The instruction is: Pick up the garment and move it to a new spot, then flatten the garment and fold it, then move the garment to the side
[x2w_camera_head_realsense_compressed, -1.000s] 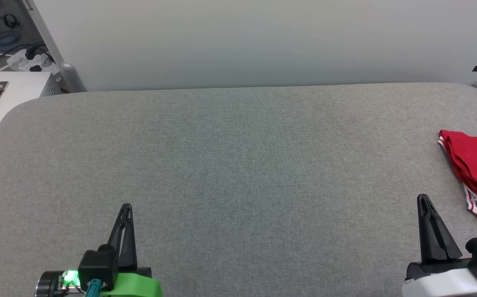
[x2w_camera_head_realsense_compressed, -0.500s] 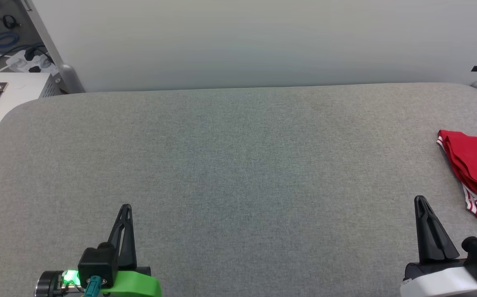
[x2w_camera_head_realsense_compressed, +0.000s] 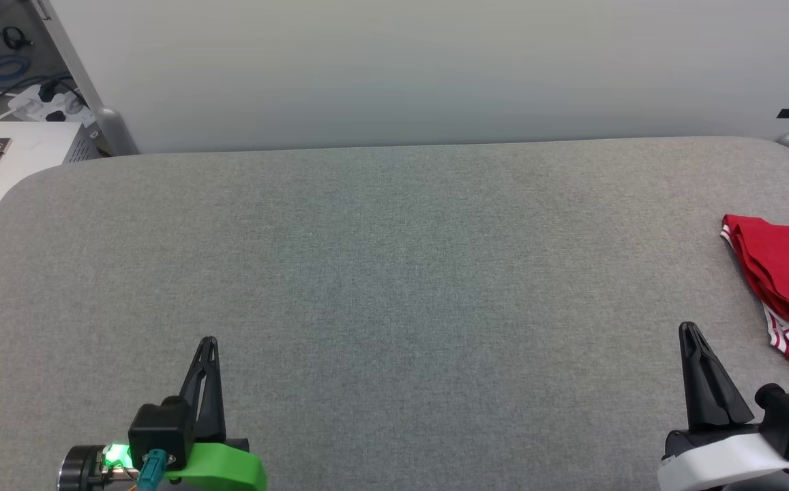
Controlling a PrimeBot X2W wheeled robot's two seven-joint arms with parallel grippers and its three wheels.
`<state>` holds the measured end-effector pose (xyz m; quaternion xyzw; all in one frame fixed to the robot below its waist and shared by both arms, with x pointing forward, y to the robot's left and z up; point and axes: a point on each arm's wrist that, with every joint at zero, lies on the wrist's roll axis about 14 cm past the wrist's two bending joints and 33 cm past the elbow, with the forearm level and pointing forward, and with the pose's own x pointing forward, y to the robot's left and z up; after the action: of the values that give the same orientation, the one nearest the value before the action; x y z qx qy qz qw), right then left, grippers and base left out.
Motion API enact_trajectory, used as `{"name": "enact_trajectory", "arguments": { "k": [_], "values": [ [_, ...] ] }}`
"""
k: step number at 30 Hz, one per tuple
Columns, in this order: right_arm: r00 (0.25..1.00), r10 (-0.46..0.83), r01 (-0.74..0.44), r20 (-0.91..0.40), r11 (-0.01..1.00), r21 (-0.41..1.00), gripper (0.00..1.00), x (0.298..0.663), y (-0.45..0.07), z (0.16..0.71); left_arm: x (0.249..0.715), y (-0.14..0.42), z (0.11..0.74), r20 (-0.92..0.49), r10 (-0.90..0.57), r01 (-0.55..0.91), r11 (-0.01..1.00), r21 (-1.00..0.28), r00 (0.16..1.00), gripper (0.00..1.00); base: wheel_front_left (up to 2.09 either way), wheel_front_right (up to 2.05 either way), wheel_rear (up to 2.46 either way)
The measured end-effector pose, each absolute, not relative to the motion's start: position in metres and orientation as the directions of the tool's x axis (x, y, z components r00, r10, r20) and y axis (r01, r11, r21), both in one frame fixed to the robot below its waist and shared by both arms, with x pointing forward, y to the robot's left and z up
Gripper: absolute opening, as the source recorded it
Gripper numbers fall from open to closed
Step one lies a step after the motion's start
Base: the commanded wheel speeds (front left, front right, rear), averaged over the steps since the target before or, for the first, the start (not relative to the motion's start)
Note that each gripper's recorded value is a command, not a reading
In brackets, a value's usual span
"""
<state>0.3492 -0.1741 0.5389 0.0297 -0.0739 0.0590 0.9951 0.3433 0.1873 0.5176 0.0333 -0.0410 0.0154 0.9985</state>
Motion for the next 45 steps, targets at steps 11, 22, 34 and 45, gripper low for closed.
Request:
{"name": "enact_trajectory", "arguments": {
  "k": [11,22,34,45],
  "values": [
    [0.985,0.117,-0.122,0.131,0.992,0.037,0.0,0.351,-0.173,0.536,0.347,0.185,0.518,0.071,0.024,-0.028,0.998,0.06,0.997,0.0,0.0,0.0,0.0],
    [0.986,0.12,-0.123,0.116,0.992,0.025,0.0,0.354,-0.171,0.536,0.35,0.184,0.519,0.061,0.02,-0.023,0.998,0.056,0.998,0.0,0.0,0.0,0.0],
    [0.989,0.121,-0.123,0.09,0.992,0.016,0.0,0.356,-0.169,0.532,0.353,0.184,0.52,0.05,0.017,-0.02,0.998,0.059,0.999,0.0,0.0,0.0,0.0],
    [0.99,0.123,-0.124,0.072,0.992,0.01,0.0,0.358,-0.168,0.531,0.356,0.184,0.521,0.043,0.019,-0.022,0.998,0.056,0.999,0.0,0.0,0.0,0.0]
  ]
}}
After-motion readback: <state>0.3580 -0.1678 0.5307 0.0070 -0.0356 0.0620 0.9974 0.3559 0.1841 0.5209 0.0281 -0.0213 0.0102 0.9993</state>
